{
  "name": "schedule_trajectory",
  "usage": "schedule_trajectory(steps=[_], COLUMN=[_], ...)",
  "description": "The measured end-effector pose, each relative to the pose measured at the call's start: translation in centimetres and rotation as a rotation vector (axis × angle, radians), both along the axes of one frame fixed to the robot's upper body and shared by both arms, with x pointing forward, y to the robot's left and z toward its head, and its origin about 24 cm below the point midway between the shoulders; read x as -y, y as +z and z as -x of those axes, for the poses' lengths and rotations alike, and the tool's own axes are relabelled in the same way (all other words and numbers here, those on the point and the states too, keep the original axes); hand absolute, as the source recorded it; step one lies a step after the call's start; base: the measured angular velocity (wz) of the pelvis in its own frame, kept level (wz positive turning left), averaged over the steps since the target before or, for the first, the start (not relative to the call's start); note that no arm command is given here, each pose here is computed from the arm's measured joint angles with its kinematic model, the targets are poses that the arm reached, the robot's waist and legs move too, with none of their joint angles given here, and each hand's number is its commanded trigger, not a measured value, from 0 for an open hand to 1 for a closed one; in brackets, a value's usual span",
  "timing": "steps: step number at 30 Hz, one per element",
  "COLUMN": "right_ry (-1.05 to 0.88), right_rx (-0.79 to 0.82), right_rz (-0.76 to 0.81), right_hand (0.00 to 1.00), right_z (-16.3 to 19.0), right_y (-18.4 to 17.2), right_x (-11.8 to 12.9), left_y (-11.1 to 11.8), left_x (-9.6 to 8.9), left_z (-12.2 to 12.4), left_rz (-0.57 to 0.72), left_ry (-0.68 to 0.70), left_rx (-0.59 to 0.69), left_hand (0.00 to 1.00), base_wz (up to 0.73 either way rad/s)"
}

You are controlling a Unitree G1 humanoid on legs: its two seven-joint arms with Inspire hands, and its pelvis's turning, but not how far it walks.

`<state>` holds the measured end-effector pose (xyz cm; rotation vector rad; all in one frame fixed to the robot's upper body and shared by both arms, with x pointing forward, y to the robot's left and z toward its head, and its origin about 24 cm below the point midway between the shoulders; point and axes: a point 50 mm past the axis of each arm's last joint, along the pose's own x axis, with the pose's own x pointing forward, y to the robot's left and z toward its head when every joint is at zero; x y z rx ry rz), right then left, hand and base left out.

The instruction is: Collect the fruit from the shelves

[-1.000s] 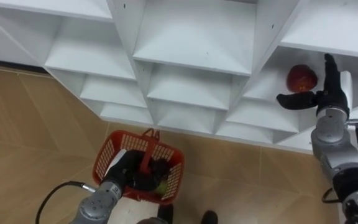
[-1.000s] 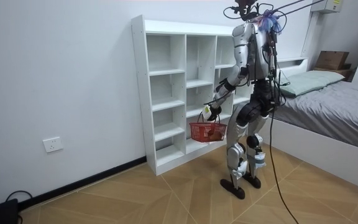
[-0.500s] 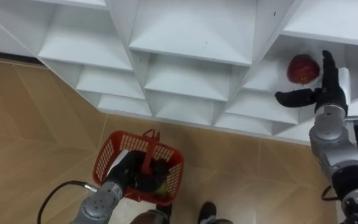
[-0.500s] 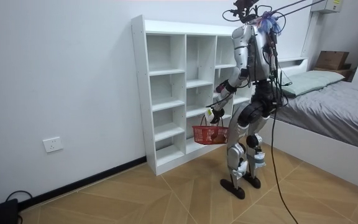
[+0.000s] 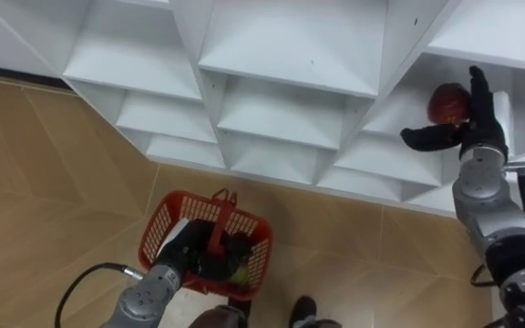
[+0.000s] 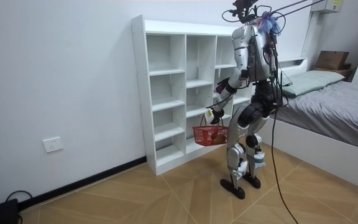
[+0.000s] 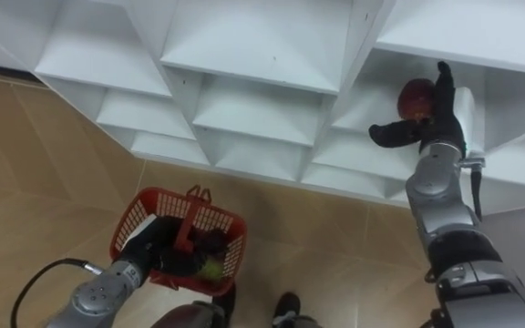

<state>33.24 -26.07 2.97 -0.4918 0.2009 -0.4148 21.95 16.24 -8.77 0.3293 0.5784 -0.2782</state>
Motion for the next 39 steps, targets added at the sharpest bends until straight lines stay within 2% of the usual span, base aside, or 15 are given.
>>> schedule_trajectory(steps=[17, 18, 19, 20, 21, 39], right_ry=[0.025, 0.024, 0.024, 0.024, 0.024, 0.045], right_rx=[0.019, 0.019, 0.018, 0.018, 0.018, -0.001], right_rz=[-0.001, -0.001, -0.001, -0.001, -0.001, 0.006], right_hand=[0.00, 0.06, 0.55, 0.87, 1.00, 1.00], right_z=[-1.0, -1.0, -1.0, -1.0, -1.0, -0.9], right_y=[1.3, 1.3, 1.3, 1.3, 1.2, 0.9], right_x=[-0.4, -0.4, -0.4, -0.4, -0.4, -0.6], left_y=[0.0, -0.1, -0.1, -0.1, -0.1, 0.3], left_x=[0.6, 0.6, 0.6, 0.6, 0.7, 1.4], left_z=[-0.1, 0.0, 0.0, 0.0, 0.0, -0.4], left_rz=[0.013, 0.013, 0.013, 0.013, 0.014, 0.020], left_ry=[0.007, 0.008, 0.009, 0.009, 0.009, -0.016], left_rx=[-0.005, -0.011, -0.015, -0.016, -0.017, 0.005], left_hand=[1.00, 1.00, 1.00, 1.00, 1.00, 1.00], base_wz=[0.01, 0.00, 0.00, 0.00, 0.00, 0.00])
